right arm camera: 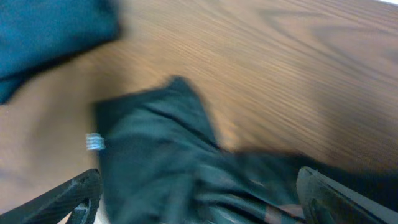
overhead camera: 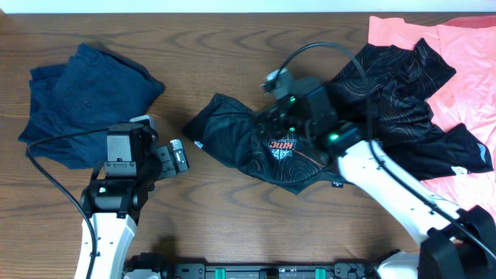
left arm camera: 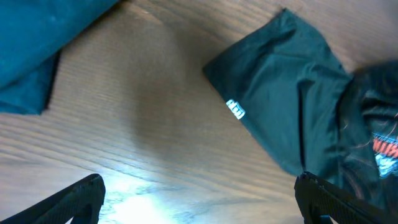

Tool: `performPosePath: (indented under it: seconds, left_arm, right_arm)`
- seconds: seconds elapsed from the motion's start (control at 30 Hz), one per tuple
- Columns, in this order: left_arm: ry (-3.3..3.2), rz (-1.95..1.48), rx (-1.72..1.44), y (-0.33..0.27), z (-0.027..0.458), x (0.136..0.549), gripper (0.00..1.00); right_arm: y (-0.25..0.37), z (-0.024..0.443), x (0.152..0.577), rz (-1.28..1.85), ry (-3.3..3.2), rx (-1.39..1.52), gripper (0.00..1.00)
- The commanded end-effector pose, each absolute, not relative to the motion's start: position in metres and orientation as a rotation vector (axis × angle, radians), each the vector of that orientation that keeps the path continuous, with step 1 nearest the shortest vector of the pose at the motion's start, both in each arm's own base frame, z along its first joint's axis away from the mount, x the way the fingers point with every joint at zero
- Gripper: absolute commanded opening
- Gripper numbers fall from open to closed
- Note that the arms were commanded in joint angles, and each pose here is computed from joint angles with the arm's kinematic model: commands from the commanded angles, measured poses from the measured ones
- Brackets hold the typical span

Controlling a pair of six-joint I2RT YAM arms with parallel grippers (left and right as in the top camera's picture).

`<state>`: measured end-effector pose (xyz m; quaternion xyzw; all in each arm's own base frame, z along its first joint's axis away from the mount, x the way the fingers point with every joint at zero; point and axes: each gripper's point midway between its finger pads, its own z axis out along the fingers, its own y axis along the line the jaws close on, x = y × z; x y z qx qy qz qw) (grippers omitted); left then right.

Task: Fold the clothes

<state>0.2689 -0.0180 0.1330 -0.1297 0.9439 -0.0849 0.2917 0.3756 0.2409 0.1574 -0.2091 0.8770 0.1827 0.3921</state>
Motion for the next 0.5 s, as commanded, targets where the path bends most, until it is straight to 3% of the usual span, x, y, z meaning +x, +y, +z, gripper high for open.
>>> performPosePath:
  seconds: [0.0, 0.17, 0.47]
  left_arm:
    - [2.464, -0.364, -0.464, -0.029, 0.145, 0.278, 0.98]
    - [2.495, -0.706, -0.315, -0.084, 0.146, 0.283, 0.98]
    - [2.786, -0.806, -0.284, -0.155, 0.086, 0.261, 0.98]
  right_arm:
    - [0.179, 0.180, 0.391, 0.306, 2.235, -0.323, 0.99]
    - [0.090, 0.183, 0.375, 0.182, 2.355, -0.111, 0.99]
    - [0.016, 0.180, 0.341, 0.085, 2.468, 0.119, 0.99]
